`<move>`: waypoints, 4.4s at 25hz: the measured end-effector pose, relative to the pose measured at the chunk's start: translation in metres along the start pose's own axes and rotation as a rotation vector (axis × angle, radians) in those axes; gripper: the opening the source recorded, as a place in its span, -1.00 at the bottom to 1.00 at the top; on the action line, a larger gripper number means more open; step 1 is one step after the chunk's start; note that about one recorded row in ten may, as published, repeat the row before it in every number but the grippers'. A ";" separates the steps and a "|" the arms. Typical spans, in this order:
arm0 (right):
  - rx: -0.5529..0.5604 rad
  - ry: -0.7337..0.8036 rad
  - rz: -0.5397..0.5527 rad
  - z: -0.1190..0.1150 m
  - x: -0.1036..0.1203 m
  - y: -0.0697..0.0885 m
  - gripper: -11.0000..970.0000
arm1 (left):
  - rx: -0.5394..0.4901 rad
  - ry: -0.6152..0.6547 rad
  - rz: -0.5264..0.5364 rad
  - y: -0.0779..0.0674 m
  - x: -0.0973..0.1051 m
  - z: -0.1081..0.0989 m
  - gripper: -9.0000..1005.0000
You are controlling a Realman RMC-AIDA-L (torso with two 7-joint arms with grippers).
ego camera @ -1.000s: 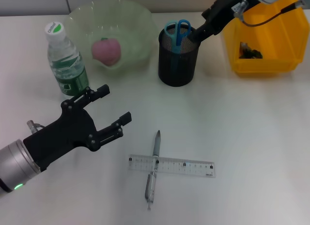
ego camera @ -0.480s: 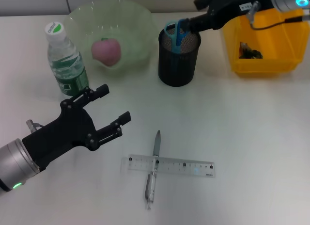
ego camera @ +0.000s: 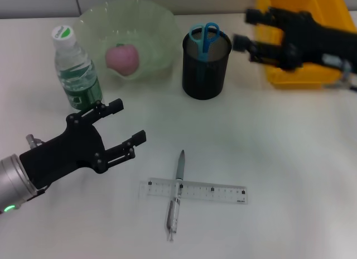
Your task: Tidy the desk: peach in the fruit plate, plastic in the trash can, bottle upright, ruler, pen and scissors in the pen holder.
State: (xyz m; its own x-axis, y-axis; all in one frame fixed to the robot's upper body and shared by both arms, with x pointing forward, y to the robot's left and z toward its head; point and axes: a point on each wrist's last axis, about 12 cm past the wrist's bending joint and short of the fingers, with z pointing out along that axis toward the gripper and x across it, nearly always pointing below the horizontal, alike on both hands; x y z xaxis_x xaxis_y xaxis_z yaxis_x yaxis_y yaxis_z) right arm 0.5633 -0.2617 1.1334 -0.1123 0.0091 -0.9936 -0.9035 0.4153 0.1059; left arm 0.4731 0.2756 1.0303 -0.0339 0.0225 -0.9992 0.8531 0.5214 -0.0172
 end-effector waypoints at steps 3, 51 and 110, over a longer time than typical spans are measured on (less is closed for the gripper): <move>-0.031 -0.069 0.016 -0.020 0.027 0.014 0.48 | 0.036 0.023 -0.016 0.004 -0.003 0.000 0.59; -0.166 0.079 0.021 -0.020 0.081 0.054 0.47 | 0.214 0.119 -0.054 0.003 -0.010 -0.012 0.59; -0.196 0.098 0.024 -0.014 0.079 0.054 0.47 | 0.230 0.149 -0.055 0.007 -0.011 -0.008 0.59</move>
State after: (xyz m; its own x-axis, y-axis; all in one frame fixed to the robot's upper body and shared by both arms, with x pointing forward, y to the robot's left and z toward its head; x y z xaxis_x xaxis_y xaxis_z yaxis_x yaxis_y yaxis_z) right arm 0.4998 -0.2508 1.0607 -0.1653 -0.0753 -0.9834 -0.9622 0.2311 0.1441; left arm 0.4751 0.2854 1.0413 -0.1454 0.1340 -0.9803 0.9432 0.3180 -0.0964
